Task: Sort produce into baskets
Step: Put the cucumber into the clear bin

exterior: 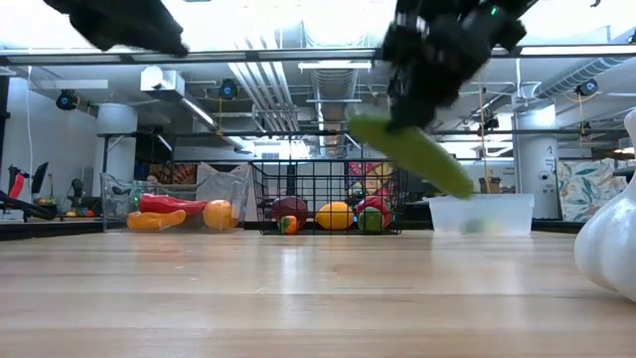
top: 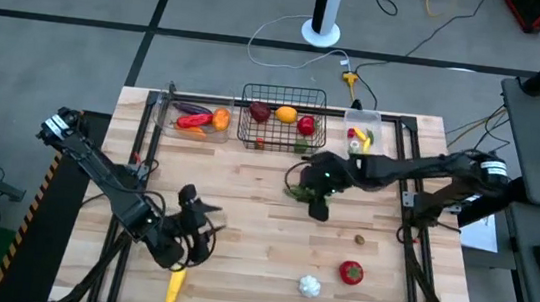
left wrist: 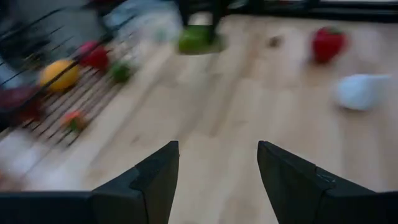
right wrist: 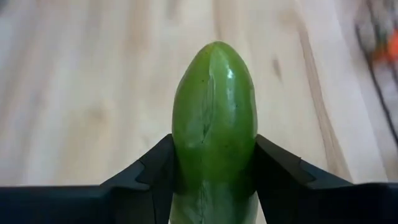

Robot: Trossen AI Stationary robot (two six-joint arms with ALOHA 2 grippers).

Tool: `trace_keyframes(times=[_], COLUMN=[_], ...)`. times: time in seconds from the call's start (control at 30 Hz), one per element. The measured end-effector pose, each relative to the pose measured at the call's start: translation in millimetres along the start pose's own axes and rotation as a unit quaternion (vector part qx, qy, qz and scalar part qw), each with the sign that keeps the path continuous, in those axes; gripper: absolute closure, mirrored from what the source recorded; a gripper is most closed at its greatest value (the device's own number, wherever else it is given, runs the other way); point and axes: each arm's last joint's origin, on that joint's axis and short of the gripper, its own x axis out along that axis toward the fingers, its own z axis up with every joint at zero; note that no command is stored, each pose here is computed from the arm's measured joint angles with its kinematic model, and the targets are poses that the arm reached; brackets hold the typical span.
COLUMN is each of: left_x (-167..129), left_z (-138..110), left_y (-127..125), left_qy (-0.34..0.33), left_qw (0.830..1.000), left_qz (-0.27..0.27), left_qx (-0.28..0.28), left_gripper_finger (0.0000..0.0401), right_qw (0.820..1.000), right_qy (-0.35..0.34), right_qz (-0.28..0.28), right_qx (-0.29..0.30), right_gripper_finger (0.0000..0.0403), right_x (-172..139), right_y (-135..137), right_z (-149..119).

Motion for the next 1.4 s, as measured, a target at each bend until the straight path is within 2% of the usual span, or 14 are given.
trace_keyframes(times=[0.1, 0.23, 0.33, 0.63, 0.77, 0.9, 1.23, 1.4], left_x=[1, 5, 6, 20, 26, 32, 36, 39], left_z=[3, 4, -1, -24, -23, -20, -17, -18], left_y=[-12, -21, -20, 8, 16, 21, 24, 23], left_qy=[-0.023, -0.092, -0.155, -0.234, -0.244, -0.242, -0.243, -0.242], left_qw=[0.996, 0.976, 0.959, 0.947, 0.947, 0.95, 0.949, 0.95], left_qz=[-0.08, -0.19, -0.226, -0.219, -0.206, -0.193, -0.196, -0.193], left_qx=[0.03, 0.061, 0.073, -0.001, -0.024, -0.033, -0.045, -0.041], left_gripper_finger=[0.0211, 0.0225, 0.0233, 0.0237, 0.0237, 0.0227, 0.0145, 0.0127], right_qw=[0.996, 0.98, 0.963, 0.907, 0.878, 0.858, 0.85, 0.846], right_qy=[-0.084, -0.182, -0.245, -0.389, -0.444, -0.481, -0.493, -0.498], right_qz=[0.022, 0.053, 0.074, 0.116, 0.119, 0.117, 0.108, 0.104], right_qx=[-0.026, -0.062, -0.081, -0.113, -0.131, -0.136, -0.152, -0.16], right_gripper_finger=[0.0236, 0.0237, 0.0236, 0.0234, 0.0234, 0.0233, 0.0232, 0.0232], right_x=[-6, -6, -6, 0, 11, 21, 38, 44], right_y=[18, 41, 56, 84, 91, 92, 97, 99], right_z=[11, 20, 23, 27, 31, 36, 56, 65])
